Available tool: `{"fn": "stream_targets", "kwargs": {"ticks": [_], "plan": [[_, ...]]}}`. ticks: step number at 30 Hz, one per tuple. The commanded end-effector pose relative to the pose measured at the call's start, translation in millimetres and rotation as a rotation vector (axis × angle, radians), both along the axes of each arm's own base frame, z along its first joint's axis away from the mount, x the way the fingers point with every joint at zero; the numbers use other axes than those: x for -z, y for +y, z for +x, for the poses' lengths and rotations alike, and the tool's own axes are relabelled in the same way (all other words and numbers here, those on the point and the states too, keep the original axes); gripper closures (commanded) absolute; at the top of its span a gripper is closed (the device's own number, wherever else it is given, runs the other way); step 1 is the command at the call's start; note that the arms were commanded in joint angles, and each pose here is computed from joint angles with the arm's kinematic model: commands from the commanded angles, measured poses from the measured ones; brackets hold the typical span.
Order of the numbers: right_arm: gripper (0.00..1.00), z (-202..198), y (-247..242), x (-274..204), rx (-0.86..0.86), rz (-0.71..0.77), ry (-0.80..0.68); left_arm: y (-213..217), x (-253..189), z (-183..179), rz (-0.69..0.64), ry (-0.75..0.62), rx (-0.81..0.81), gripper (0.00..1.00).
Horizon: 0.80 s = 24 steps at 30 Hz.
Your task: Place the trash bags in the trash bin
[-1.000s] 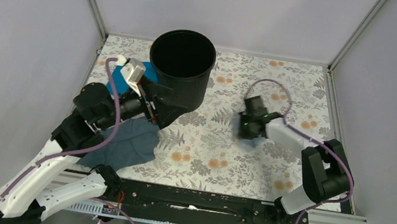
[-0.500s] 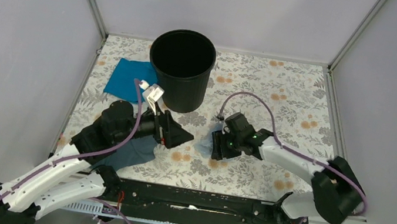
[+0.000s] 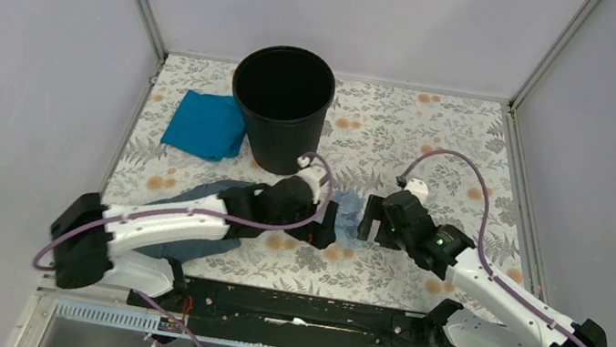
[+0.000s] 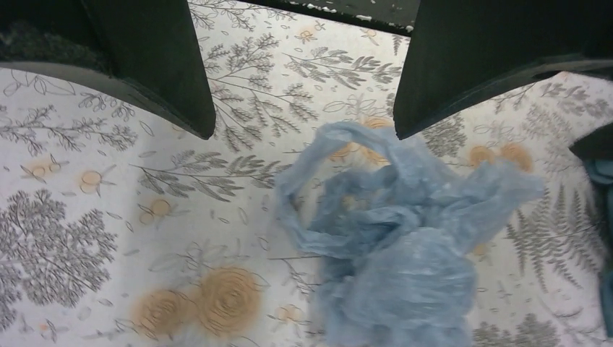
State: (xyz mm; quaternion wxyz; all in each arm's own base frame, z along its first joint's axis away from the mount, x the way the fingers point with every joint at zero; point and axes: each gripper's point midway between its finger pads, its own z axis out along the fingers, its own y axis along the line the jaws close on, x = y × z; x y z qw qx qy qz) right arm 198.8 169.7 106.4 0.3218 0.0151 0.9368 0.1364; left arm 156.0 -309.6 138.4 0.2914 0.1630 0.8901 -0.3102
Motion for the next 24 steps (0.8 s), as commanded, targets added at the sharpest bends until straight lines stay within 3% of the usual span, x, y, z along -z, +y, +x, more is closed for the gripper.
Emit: {"fn": "stream_targets", "kwargs": {"ticks": [1,4,12,19,24], "plan": [[0.0,0,-23,14,0.138,0.009,0.011,-12,-6,45,0.113,-0.136,-0.082,0.02],[0.05,1,-5,18,0.053,0.13,0.04,-18,6,54,0.144,-0.138,-0.102,0.06],[0.12,-6,31,30,-0.057,0.339,0.125,-29,33,54,0.126,-0.086,-0.125,0.36],[0.13,-1,35,51,0.0,0.371,0.153,-35,45,44,0.035,-0.019,-0.145,0.72],[0.18,7,16,65,0.106,0.314,0.115,-30,46,36,-0.015,0.012,-0.164,0.91]]}}
